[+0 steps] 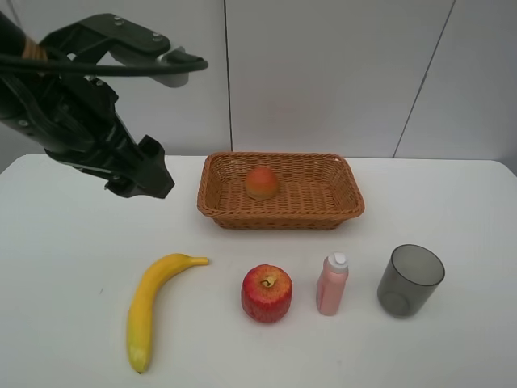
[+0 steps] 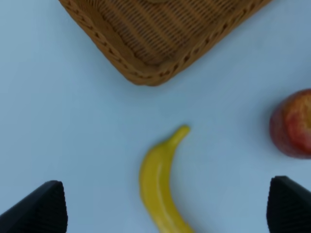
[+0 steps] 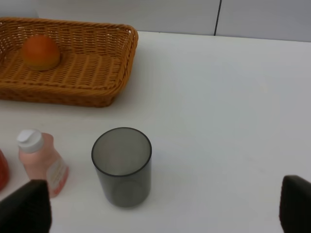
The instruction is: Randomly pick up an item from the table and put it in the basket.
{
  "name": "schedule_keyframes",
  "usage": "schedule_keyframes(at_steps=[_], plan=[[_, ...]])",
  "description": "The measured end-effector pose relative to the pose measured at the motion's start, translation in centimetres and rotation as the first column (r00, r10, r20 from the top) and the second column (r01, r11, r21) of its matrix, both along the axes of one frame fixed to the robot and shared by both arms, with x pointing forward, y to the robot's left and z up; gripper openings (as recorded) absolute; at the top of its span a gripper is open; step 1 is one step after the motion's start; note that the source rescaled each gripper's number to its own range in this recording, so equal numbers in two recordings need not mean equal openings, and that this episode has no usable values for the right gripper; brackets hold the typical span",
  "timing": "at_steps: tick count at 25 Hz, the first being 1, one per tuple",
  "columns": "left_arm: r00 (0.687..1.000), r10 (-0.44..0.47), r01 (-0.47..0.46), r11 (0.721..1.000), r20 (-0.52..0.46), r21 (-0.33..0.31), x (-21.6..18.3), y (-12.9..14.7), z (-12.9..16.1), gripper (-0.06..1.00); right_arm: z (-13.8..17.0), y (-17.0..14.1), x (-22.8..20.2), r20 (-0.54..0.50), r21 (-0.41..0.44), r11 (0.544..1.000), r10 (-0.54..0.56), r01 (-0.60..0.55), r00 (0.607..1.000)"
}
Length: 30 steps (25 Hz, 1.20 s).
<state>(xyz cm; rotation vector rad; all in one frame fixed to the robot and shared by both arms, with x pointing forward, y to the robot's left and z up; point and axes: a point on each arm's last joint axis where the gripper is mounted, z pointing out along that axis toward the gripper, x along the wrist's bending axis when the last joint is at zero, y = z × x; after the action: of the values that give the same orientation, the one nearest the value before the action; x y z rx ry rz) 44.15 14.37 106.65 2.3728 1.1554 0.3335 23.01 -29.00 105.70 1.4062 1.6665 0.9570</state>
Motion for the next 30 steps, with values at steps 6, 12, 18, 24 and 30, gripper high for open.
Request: schedule_keyframes(at_steps=[6,12,18,24,30], plan=[[0.995,0.011,-0.007,0.999,-0.098,0.038,-2.0,1.3,-1.5,1.00,0.0,0.0,0.0,0.000,0.000,1.000,0.000,0.000,1.000],[0.987,0.035,-0.024,0.997,-0.156,0.076,-3.7,3.1,-0.5,1.00,0.0,0.0,0.0,0.000,0.000,1.000,0.000,0.000,1.000],[0.981,0.119,-0.109,0.991,-0.155,0.072,-5.4,6.3,1.5,1.00,0.0,0.0,0.0,0.000,0.000,1.000,0.000,0.000,1.000],[0.968,0.226,-0.226,0.974,-0.112,0.016,-8.7,9.9,0.9,1.00,0.0,0.0,0.0,0.000,0.000,1.000,0.000,0.000,1.000],[0.933,0.359,-0.360,0.930,-0.027,-0.080,-12.4,12.8,-0.9,1.00,0.0,0.0,0.0,0.000,0.000,1.000,0.000,0.000,1.000]])
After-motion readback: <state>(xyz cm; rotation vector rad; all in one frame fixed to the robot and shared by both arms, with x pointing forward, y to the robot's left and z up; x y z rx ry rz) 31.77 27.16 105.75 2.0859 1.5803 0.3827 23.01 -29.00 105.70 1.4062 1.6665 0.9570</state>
